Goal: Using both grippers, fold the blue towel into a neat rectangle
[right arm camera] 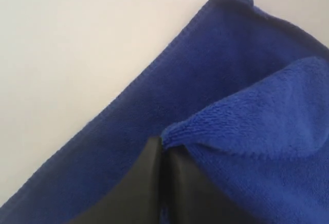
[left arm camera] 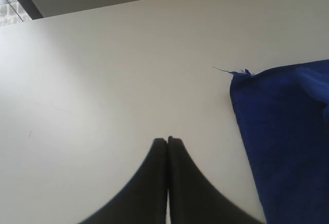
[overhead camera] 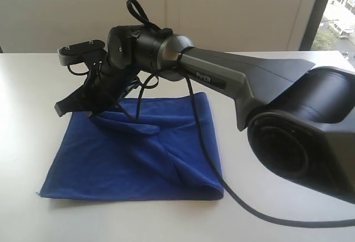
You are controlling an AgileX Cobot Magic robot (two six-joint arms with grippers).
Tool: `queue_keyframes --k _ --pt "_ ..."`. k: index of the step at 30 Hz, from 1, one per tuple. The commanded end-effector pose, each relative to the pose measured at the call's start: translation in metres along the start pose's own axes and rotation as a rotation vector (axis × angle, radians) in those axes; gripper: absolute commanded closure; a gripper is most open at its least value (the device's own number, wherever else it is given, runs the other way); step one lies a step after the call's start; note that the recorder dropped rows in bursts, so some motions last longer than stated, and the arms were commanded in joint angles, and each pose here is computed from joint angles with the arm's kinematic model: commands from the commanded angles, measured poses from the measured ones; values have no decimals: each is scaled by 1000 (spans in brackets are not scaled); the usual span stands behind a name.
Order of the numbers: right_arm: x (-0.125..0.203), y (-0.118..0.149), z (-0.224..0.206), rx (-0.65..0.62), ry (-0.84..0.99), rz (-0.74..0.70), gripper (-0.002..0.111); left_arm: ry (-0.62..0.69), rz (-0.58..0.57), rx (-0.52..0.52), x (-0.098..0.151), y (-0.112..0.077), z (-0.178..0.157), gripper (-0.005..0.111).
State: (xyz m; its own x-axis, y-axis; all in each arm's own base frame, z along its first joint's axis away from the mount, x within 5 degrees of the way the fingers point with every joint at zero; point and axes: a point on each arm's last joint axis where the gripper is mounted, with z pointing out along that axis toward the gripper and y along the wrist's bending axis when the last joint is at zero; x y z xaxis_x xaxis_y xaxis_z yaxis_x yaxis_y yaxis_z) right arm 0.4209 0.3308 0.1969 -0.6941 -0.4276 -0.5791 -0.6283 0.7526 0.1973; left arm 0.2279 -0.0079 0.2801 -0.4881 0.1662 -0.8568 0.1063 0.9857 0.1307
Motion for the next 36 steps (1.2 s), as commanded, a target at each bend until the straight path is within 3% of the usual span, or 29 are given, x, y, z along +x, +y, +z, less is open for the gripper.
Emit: queue_keyframes --k 1,4,9,11,20,25,28,29,31,32,36 --pt "-2 8 10 -32 -50 -18 106 1 -18 -1 2 0 -1 107" --pt "2 12 18 -97 -42 -24 92 1 -18 -1 2 0 -1 107" --pt "5 13 21 -112 -24 -63 39 1 -18 -1 2 0 -1 107" --pt "2 8 15 -96 -26 -75 31 3 -18 -1 2 0 -1 107" --pt "-17 -39 -59 84 3 -169 31 66 -17 7 3 0 -1 107" --pt "-10 -67 -81 113 102 -189 40 348 37 66 -20 3 5 107" --pt "-6 -78 -89 109 149 -214 44 534 111 269 -39 -7 21 107" --pt "-2 -83 -92 99 189 -244 45 578 174 488 -53 -20 32 107" --pt "6 -87 -96 66 273 -319 45 519 200 654 -79 -29 60 107" --pt "6 -89 -97 64 275 -327 45 505 179 678 -92 -29 84 107" --pt "6 -90 -97 63 274 -338 45 607 237 801 -100 -44 126 107"
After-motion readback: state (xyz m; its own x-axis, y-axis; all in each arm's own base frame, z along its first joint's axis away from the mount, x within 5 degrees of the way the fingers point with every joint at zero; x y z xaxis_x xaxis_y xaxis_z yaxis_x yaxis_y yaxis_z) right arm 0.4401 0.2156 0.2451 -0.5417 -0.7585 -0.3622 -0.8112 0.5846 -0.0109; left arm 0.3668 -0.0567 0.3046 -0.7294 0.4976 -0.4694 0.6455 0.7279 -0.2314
